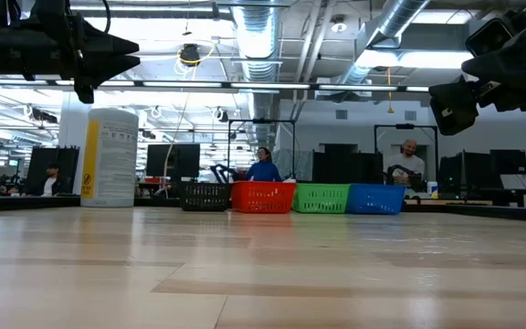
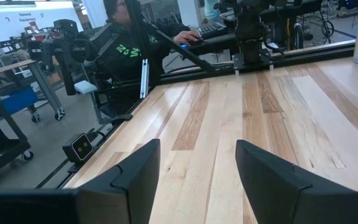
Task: Pick & Place First Aid Supplies
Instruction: Return to Home Position
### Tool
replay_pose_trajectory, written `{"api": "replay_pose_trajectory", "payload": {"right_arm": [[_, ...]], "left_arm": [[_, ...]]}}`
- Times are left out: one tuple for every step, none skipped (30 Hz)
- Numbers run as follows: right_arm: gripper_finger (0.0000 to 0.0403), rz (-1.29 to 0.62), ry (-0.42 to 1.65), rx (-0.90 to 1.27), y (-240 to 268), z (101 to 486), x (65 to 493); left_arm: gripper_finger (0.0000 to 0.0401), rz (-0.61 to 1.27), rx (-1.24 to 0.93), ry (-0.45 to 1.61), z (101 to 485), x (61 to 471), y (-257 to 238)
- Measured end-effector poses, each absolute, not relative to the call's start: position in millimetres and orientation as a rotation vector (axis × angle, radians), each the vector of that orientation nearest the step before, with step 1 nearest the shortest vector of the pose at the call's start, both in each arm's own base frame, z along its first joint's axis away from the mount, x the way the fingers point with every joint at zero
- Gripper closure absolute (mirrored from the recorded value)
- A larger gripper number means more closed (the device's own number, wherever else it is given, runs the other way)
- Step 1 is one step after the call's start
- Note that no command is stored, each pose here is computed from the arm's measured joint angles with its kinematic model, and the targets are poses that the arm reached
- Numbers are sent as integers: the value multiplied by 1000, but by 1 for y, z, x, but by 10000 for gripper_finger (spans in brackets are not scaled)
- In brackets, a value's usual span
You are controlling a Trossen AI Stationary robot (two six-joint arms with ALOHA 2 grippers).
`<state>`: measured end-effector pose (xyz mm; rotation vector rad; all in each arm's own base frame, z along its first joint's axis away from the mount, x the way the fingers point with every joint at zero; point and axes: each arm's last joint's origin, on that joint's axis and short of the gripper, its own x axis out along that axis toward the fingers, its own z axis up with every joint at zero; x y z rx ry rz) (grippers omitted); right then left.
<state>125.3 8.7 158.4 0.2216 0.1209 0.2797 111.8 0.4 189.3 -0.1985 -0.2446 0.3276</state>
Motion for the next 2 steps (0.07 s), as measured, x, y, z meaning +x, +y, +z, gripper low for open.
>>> {"api": "replay_pose_trajectory", "payload": {"right_arm": [[199, 280, 121, 222, 9, 158, 125], [199, 280, 121, 222, 9, 158, 125]], "left_arm": [[270, 327, -198, -244, 189, 112, 0], [270, 327, -198, -245, 189, 112, 0]]}}
